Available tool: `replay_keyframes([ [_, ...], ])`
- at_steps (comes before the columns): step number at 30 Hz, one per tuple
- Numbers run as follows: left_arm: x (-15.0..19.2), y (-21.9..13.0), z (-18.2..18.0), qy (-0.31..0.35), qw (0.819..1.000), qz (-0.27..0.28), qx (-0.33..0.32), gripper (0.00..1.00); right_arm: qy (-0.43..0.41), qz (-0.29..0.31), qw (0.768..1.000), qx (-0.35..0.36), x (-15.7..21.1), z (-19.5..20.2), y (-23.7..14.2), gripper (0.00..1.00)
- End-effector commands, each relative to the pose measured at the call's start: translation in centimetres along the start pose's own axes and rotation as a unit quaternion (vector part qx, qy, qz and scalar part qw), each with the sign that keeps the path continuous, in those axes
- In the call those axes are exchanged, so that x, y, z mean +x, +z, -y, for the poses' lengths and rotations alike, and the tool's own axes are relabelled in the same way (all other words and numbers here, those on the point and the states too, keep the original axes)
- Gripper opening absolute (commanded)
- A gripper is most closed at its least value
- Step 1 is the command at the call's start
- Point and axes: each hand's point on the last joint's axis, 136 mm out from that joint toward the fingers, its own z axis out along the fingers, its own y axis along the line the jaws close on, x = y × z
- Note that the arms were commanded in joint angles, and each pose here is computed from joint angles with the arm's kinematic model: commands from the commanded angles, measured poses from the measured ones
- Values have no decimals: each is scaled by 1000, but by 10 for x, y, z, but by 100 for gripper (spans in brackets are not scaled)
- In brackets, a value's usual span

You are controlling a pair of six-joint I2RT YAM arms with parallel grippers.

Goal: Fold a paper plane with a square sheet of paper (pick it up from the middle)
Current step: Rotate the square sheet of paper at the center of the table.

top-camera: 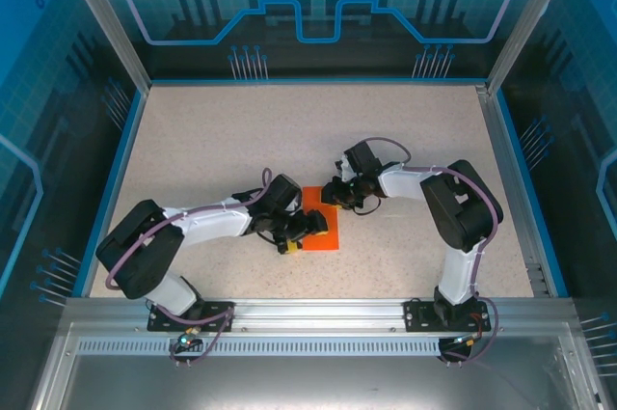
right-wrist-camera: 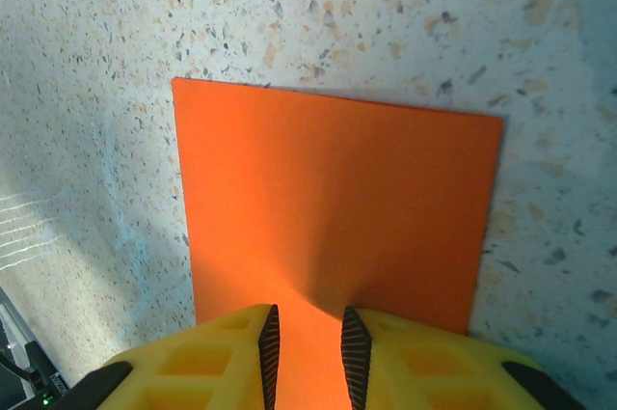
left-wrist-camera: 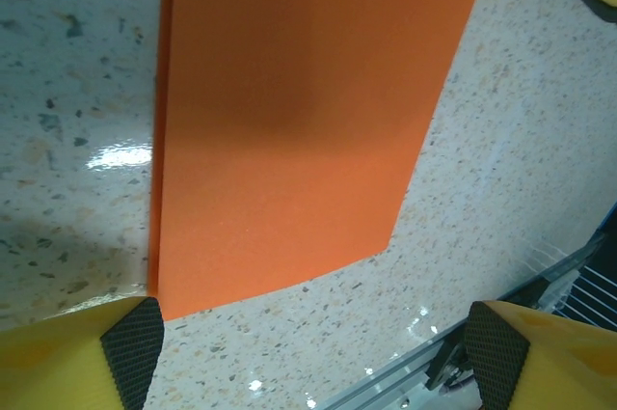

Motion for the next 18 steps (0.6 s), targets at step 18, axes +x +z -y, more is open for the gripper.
replay_keyframes([
  [18,1,4,17,21,1000,-8,14,71,60,-49,991,105,36,73,20,28],
])
